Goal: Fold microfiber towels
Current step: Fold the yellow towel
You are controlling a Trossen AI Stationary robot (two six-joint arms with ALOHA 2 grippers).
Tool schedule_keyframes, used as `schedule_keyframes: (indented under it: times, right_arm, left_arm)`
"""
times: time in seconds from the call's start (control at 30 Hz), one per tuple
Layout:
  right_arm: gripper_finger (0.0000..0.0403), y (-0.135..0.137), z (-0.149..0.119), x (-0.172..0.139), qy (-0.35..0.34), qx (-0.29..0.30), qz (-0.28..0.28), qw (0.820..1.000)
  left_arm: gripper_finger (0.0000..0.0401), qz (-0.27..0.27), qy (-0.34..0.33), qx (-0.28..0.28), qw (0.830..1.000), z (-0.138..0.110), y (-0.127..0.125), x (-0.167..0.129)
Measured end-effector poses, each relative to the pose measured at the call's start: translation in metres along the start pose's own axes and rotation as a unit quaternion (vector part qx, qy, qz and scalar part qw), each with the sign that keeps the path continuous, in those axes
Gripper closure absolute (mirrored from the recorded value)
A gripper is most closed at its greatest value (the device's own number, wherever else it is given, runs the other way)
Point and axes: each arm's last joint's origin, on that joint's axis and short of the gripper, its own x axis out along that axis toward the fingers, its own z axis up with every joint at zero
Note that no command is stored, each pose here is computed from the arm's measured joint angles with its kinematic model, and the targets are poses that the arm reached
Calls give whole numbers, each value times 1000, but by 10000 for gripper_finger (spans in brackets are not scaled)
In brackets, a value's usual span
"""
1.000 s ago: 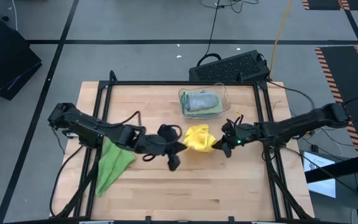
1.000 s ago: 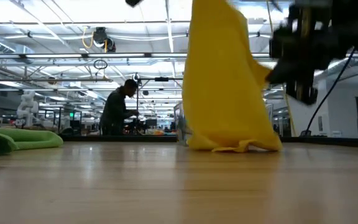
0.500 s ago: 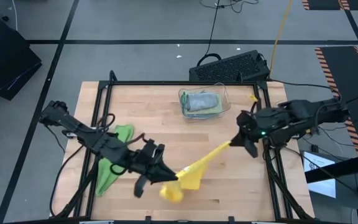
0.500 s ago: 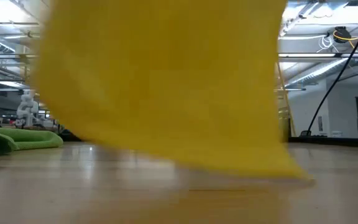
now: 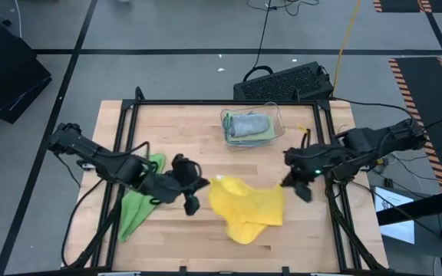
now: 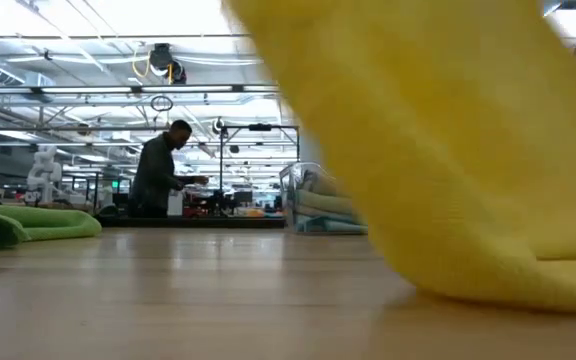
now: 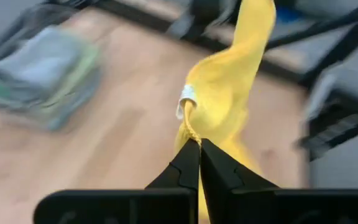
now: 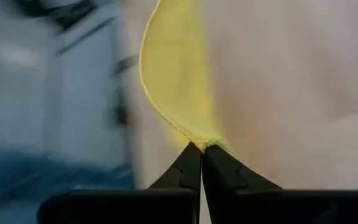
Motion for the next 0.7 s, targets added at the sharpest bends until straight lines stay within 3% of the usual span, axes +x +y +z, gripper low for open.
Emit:
schedule_keyframes:
  times: [0.1, 0.23, 0.4, 0.7]
  right_arm:
    - [403, -19, -1, 15, -43, 11, -102, 994]
    - [403, -42, -1, 28, -66, 12, -184, 981]
    - [403, -57, 4, 31, -53, -8, -190, 980]
    - [403, -56, 3, 31, -35, -18, -172, 984]
  left_arm:
    - [394, 57, 19, 38, 998, 1, 17, 7]
    - [396, 117, 24, 64, 991, 8, 40, 20]
    - [392, 101, 36, 35, 994, 18, 54, 27]
    - [395, 62, 83, 38, 994, 4, 41, 31]
